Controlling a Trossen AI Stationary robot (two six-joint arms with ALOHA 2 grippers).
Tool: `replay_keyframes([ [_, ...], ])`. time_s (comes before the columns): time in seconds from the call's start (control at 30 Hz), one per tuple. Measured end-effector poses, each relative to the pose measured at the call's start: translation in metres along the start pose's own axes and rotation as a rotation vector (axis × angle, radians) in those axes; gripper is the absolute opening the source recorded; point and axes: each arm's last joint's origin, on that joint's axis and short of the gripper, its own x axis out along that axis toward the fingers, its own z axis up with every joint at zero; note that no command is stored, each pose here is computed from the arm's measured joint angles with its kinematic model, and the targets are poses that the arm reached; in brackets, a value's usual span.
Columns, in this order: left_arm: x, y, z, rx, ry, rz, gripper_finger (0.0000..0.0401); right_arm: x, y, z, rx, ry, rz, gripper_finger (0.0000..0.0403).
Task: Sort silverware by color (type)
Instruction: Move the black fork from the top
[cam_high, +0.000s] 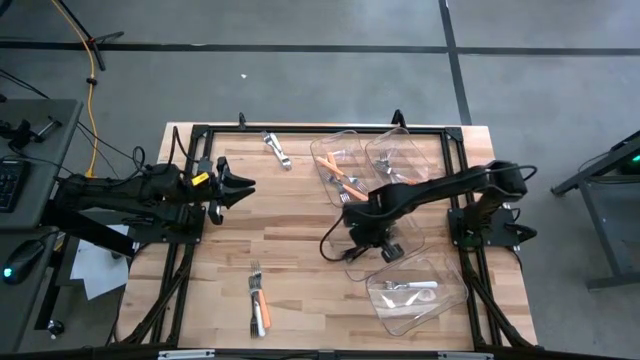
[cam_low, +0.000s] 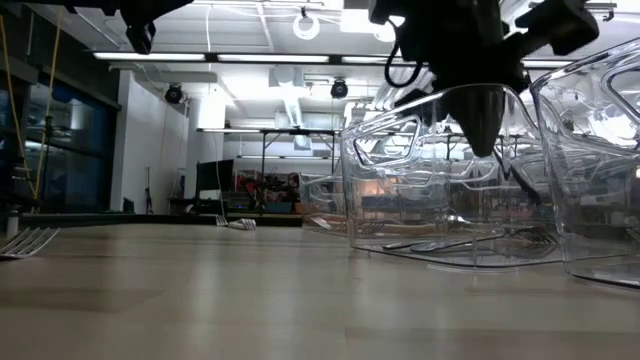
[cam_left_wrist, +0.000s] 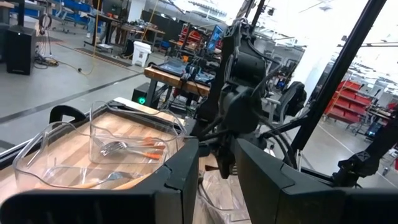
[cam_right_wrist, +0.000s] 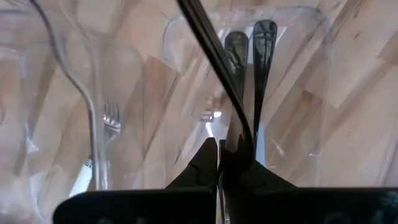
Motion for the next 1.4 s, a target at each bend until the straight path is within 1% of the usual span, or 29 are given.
replay_keyframes([
  [0.3,0.0,0.0,0.0,0.0,-0.001,0.0,0.0095,0.028,-0.009,0.003,-0.033,0.079,0.03,0.0],
  [0.6,0.0,0.001,0.0,0.0,-0.007,0.024,0.0095,0.047,-0.016,0.006,-0.035,0.109,0.043,0.0],
  [0.97,0.0,0.001,-0.002,0.004,0.009,0.035,0.0095,0.055,-0.02,0.011,-0.037,0.075,0.025,0.0],
  [1.2,0.0,0.001,-0.002,0.004,0.009,0.035,0.0095,0.055,-0.021,0.013,0.001,0.056,0.017,0.0],
  [1.4,0.0,0.001,-0.002,0.004,0.009,0.035,0.0095,0.055,-0.021,0.013,0.032,0.045,0.038,0.0001],
])
